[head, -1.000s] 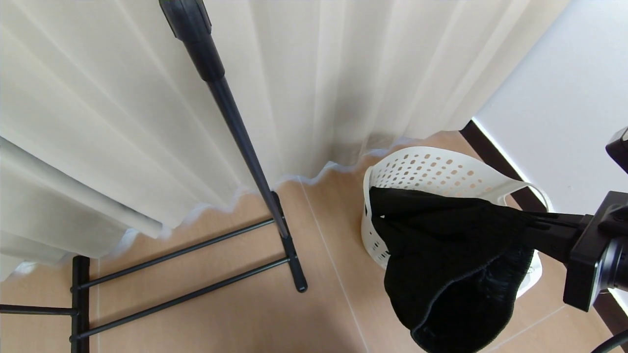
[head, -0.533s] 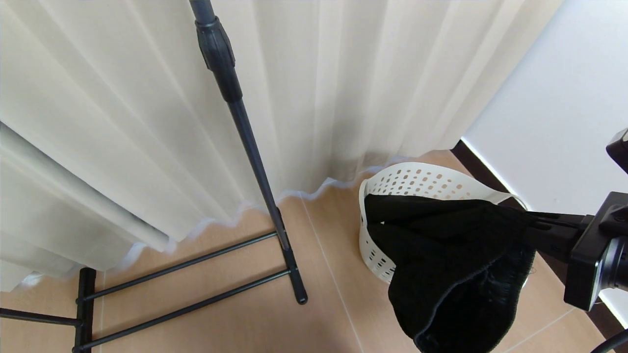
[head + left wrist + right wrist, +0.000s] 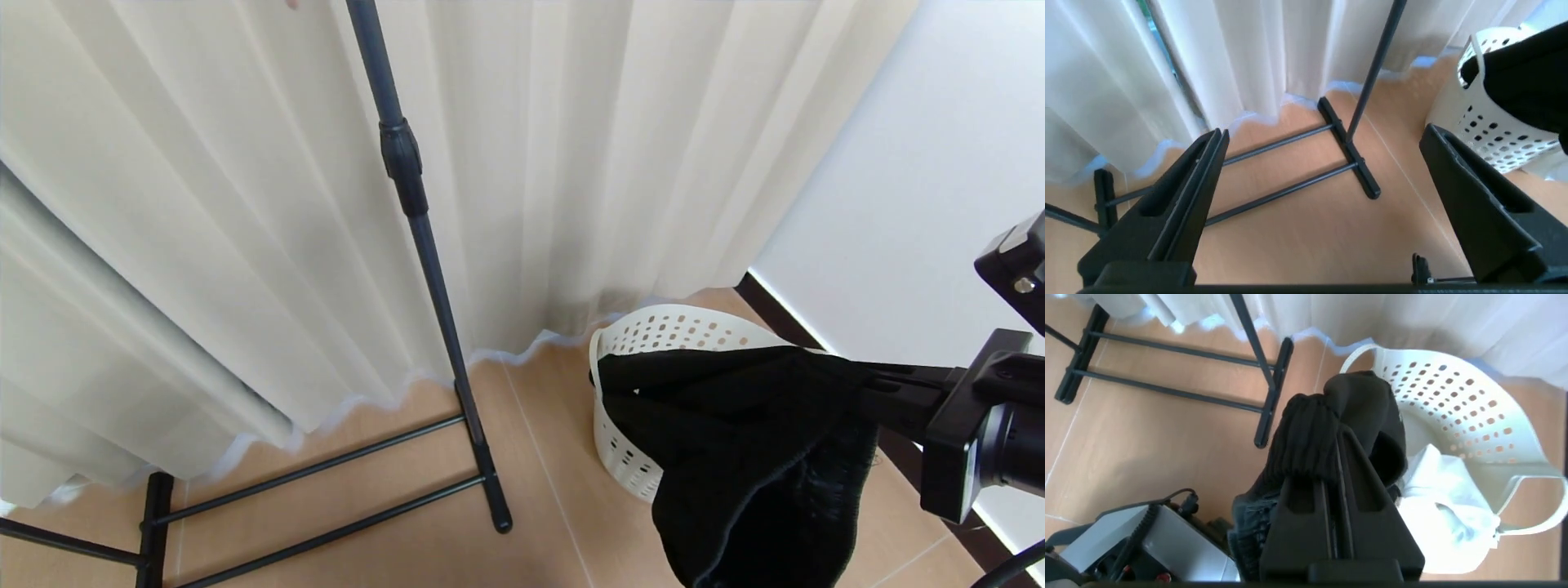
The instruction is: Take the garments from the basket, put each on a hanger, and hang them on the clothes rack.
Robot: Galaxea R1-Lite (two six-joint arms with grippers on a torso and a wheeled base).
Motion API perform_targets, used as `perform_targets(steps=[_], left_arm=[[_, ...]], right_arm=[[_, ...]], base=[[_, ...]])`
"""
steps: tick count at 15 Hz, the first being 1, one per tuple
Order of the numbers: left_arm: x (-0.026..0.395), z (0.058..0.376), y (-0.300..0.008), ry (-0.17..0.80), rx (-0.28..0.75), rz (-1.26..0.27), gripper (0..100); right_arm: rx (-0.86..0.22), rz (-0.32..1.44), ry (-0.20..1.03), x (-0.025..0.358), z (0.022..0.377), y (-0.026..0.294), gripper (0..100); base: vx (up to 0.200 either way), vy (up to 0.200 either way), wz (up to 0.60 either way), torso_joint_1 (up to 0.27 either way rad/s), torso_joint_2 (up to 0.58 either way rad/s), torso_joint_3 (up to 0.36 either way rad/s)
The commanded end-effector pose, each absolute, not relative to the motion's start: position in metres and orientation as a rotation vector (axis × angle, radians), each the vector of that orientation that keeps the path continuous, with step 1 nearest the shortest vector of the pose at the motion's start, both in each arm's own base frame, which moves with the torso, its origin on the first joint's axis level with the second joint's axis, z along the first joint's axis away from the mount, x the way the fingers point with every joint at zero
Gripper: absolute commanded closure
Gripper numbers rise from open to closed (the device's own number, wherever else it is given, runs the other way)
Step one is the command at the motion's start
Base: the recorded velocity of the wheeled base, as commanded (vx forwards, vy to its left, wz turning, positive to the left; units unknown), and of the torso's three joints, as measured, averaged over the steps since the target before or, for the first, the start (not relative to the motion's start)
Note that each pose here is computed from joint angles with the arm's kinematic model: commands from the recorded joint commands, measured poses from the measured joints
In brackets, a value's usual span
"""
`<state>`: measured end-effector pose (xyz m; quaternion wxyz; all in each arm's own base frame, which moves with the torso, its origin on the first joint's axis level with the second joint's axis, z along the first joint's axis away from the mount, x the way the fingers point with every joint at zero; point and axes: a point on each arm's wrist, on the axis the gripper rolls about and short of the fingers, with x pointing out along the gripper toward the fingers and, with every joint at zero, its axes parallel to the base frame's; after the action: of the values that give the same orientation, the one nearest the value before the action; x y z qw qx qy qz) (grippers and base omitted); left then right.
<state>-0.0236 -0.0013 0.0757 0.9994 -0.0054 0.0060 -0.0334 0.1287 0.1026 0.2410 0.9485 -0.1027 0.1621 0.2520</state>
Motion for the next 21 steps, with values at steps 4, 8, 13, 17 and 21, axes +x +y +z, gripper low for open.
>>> perform_targets(steps=[4, 8, 13, 17, 21], left_arm=[[-0.0236, 0.0758, -0.0013, 0.013, -0.011, -0.066, 0], [-0.0236, 0.0758, -0.0013, 0.013, -0.011, -0.066, 0], [-0.0236, 0.0758, -0.0013, 0.013, -0.011, -0.066, 0], [-0.0236, 0.0758, -0.0013, 0.013, -0.011, -0.066, 0], [-0.0236, 0.0758, -0.0013, 0.013, -0.01, -0.066, 0]], right_arm=[[-0.215, 0.504, 0.344, 0.1318, 0.2381, 0.1033, 100], [-0.218, 0.504, 0.351, 0.1328, 0.2367, 0.1042, 100], [-0.218, 0.504, 0.35, 0.1326, 0.2369, 0.104, 100], [-0.217, 0.496, 0.357, 0.1343, 0.2357, 0.1035, 100], [-0.222, 0.496, 0.368, 0.1355, 0.2331, 0.1045, 100]], base=[[0.0, 0.0, 0.0, 0.068, -0.42, -0.145], [0.0, 0.0, 0.0, 0.118, -0.46, -0.154], [0.0, 0.0, 0.0, 0.152, -0.49, -0.138], [0.0, 0.0, 0.0, 0.192, -0.52, -0.122], [0.0, 0.0, 0.0, 0.215, -0.54, -0.248]])
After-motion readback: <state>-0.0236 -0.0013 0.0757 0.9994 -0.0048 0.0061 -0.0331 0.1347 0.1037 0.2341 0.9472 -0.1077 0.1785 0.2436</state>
